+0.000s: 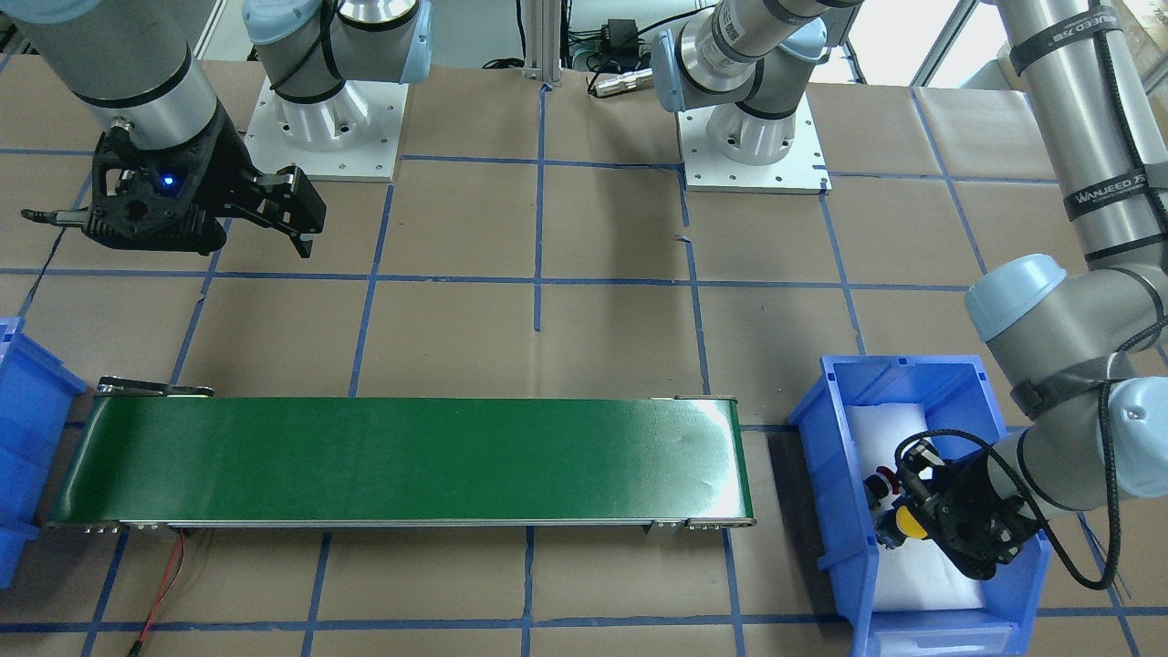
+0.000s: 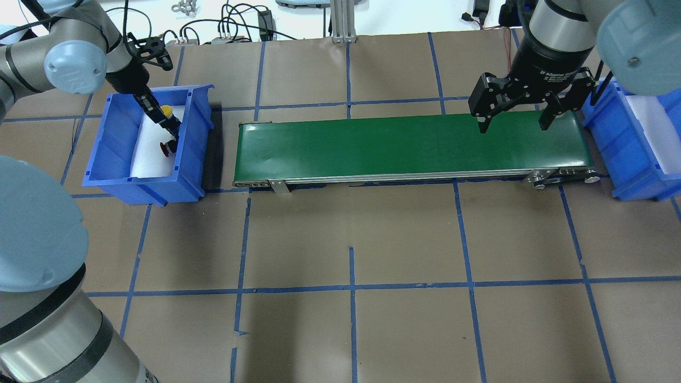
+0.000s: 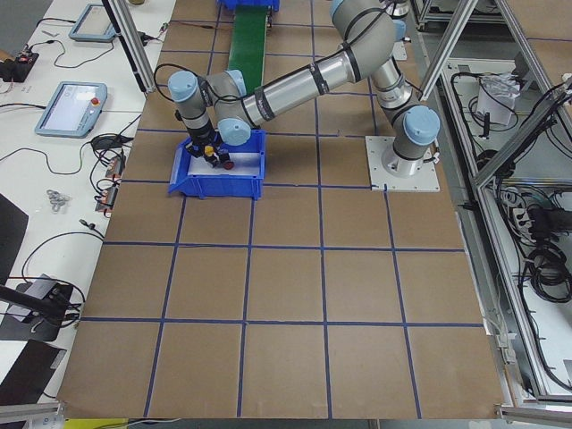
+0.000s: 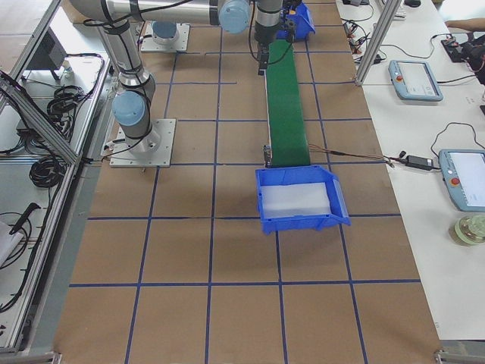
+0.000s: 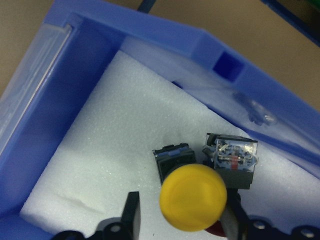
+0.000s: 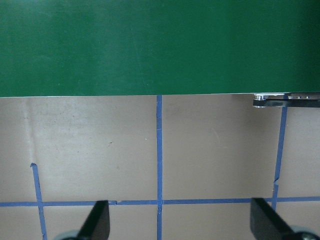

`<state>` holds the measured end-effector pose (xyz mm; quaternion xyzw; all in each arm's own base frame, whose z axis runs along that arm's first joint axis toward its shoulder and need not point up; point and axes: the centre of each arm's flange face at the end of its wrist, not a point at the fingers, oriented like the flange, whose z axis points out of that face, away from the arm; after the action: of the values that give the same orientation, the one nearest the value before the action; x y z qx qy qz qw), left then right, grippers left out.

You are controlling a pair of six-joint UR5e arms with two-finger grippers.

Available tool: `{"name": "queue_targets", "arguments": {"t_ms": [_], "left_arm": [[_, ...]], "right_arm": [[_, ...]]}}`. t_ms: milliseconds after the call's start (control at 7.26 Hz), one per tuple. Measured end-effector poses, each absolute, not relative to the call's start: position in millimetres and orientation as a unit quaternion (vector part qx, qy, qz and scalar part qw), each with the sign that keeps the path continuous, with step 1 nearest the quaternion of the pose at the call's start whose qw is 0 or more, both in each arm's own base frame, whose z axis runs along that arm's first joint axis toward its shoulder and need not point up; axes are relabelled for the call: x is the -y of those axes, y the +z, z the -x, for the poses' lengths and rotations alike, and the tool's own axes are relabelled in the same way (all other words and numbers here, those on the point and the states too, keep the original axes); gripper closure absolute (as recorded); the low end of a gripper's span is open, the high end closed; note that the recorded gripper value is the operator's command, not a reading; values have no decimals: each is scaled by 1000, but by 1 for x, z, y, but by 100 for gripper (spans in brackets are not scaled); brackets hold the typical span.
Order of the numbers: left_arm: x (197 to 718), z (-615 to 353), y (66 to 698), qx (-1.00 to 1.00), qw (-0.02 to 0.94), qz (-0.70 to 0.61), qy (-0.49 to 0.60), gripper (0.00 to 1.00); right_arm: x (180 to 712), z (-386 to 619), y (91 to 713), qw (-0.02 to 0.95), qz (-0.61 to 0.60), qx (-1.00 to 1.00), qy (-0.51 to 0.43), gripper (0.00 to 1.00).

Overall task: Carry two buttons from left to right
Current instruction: 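Lift the yellow button and place it on the conveyor belt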

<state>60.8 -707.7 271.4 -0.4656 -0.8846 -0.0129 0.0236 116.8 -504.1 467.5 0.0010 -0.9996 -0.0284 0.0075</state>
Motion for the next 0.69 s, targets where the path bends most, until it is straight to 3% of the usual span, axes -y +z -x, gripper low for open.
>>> {"name": "queue_targets", "arguments": {"t_ms": [688], "left_arm": [[633,-39,427,888,6,459,-2,95]], "right_arm": [[506,-116,468,7,-5,1000,-28,0]]}}
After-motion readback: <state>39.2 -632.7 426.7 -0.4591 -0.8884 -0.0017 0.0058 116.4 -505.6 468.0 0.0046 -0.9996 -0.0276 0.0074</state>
